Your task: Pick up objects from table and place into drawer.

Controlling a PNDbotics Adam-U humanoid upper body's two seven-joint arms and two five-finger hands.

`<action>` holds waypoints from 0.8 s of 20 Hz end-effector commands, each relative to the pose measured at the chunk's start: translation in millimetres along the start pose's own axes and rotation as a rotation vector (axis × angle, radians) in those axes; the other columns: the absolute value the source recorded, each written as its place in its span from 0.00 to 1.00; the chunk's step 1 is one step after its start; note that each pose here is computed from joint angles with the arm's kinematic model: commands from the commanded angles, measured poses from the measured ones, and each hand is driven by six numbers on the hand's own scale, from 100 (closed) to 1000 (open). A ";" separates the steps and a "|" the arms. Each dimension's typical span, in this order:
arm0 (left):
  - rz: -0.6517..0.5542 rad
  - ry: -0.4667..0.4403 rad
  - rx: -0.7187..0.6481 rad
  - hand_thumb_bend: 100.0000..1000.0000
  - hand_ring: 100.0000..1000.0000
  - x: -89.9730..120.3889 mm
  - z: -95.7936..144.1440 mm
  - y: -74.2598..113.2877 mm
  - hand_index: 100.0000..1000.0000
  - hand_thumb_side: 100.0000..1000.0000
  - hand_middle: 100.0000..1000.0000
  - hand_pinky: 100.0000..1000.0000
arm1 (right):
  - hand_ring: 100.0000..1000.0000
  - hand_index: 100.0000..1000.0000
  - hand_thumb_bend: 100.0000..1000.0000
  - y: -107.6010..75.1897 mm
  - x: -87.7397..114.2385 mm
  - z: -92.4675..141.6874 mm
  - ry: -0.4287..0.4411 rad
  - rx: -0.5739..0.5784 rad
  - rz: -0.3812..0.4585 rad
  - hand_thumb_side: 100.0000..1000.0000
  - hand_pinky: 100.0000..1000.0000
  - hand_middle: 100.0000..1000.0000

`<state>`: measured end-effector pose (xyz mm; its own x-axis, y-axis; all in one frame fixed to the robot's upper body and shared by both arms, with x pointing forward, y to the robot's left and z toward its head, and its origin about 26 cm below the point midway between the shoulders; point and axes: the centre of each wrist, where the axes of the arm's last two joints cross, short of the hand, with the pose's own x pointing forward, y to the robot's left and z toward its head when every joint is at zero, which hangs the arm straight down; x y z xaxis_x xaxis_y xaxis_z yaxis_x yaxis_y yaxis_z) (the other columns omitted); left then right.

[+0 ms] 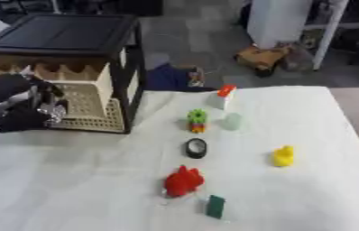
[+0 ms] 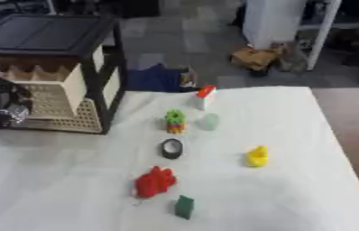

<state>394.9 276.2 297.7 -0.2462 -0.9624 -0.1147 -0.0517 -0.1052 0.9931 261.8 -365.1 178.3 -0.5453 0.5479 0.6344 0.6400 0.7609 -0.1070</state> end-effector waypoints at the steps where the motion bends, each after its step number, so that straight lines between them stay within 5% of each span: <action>1: -0.033 0.052 0.015 0.00 0.76 -13.6 2.1 7.7 0.89 1.00 0.77 0.39 | 0.61 0.85 0.00 -2.5 6.3 -7.2 -0.036 -0.003 0.000 0.85 0.61 0.57; 16: -0.014 0.046 0.043 0.00 0.75 -13.2 -3.3 7.8 0.89 1.00 0.77 0.39 | 0.61 0.85 0.00 -1.9 6.4 -7.1 -0.037 -0.001 -0.001 0.85 0.61 0.57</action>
<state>401.8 282.0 296.0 -0.2177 -0.9682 -0.1237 -0.0683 -0.1113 0.9914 261.9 -365.1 178.5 -0.5466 0.5478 0.6334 0.6402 0.7609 -0.1056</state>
